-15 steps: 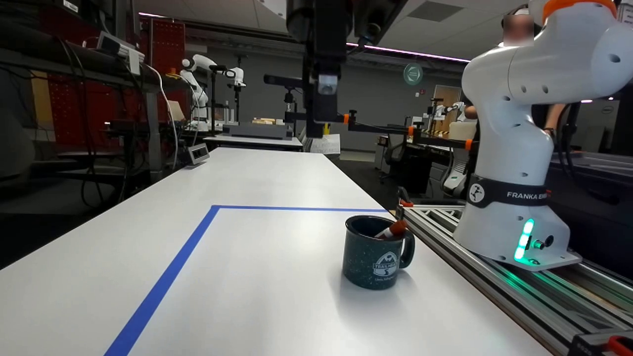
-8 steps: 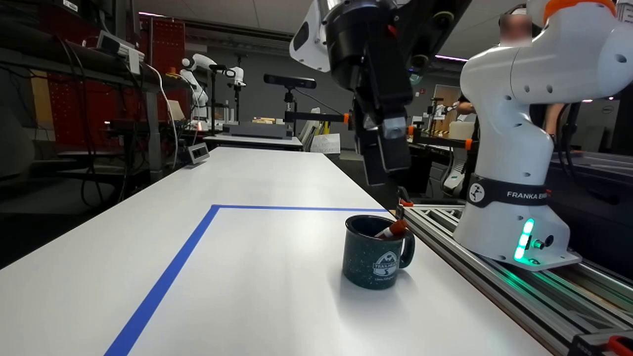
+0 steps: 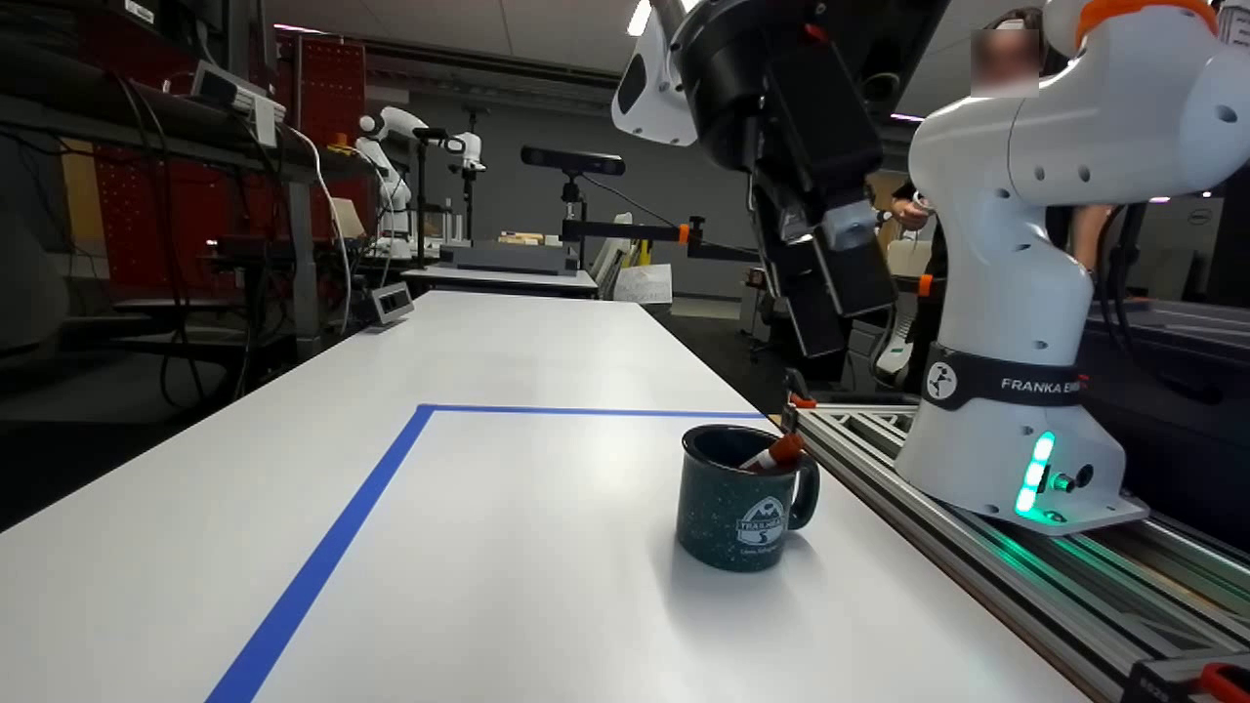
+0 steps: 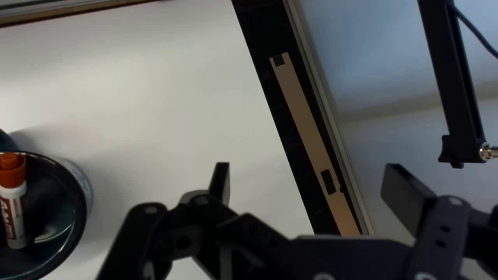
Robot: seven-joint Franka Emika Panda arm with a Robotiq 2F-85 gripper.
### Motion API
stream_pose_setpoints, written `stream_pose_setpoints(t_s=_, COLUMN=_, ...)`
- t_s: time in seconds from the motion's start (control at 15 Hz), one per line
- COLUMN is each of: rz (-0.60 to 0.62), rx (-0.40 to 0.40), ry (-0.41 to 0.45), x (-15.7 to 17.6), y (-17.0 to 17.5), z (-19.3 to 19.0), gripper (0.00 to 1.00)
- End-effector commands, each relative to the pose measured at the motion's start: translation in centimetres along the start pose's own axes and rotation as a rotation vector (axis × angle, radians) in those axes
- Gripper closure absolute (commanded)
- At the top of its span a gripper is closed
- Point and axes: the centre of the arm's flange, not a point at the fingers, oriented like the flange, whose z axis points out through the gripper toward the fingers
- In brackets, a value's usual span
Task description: Remove the marker from the mug
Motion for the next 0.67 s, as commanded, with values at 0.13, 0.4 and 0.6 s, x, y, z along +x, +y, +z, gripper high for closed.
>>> stream_pose_setpoints(t_s=0.13, rz=0.104, rx=-0.001, ry=-0.102, x=-6.2, y=4.5, z=0.2, gripper=0.00)
stream_pose_setpoints(t_s=0.4, rz=0.157, rx=-0.062, ry=-0.163, x=-6.6, y=7.6, z=-0.8, gripper=0.00)
stream_pose_setpoints(t_s=0.6, rz=0.161, rx=-0.076, ry=-0.155, x=-0.9, y=4.9, z=-2.6, gripper=0.00)
